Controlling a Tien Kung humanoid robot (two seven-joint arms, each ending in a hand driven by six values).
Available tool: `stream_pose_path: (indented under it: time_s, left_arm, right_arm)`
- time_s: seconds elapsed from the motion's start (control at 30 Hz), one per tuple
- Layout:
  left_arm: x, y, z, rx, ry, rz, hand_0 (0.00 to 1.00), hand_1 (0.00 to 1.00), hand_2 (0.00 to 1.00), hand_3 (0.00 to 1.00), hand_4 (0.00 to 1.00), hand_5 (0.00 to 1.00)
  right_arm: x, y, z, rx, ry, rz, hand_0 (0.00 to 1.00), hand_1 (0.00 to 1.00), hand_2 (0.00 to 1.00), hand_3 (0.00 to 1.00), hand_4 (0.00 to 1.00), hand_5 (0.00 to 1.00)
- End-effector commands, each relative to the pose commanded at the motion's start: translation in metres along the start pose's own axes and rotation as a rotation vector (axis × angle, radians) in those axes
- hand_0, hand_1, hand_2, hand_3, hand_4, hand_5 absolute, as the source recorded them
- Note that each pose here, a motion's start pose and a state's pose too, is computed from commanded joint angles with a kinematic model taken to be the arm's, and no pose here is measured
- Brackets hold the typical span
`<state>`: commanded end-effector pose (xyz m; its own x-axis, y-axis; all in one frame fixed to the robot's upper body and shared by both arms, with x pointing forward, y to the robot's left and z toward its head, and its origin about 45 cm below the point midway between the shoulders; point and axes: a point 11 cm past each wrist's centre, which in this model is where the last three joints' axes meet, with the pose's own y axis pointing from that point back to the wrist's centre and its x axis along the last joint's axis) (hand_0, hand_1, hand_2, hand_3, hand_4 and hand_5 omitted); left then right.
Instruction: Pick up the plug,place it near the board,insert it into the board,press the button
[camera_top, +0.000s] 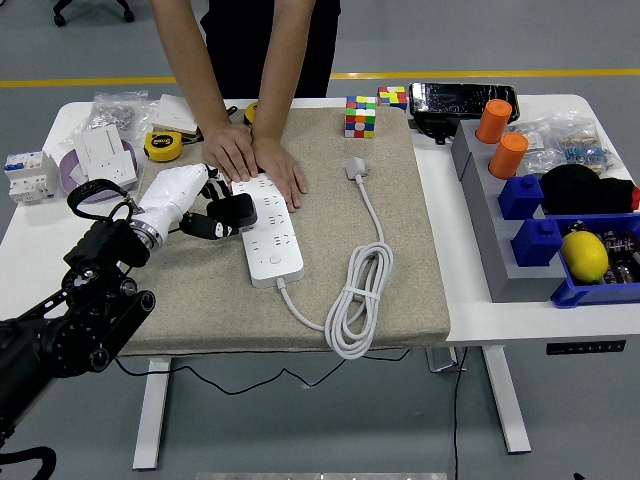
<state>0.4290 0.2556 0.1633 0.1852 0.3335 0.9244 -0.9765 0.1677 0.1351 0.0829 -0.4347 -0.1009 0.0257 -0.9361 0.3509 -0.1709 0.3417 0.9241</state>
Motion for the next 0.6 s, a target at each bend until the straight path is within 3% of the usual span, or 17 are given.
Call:
stream_pose_path:
  time_s: [0.13, 0.17, 0.6]
  left_arm:
    - [-0.0026, 0.0002, -0.0004, 0.006, 0.015, -0.022, 0.59, 0.523, 0.372, 0.459, 0.612, 0.002]
    - [-0.0033, 0.0003, -0.0006, 0.007, 0.02, -0.027, 0.599, 0.53, 0.372, 0.448, 0.56, 0.002]
    - [-0.0094, 0.0018, -0.0042, 0.015, 0.026, -0.066, 0.606, 0.532, 0.377, 0.443, 0.577, 0.002]
  right_arm:
    - [0.0004, 0.0, -0.0019, 0.004, -0.001, 0.001, 0.81, 0.748, 0.745, 0.773, 0.998, 0.976]
    - [0.0006, 0.0, -0.0019, 0.004, -0.001, 0.001, 0.81, 0.748, 0.746, 0.772, 0.998, 0.977]
    - [0.0008, 0.0, 0.0008, -0.002, 0.005, 0.001, 0.81, 0.748, 0.745, 0.772, 0.998, 0.979]
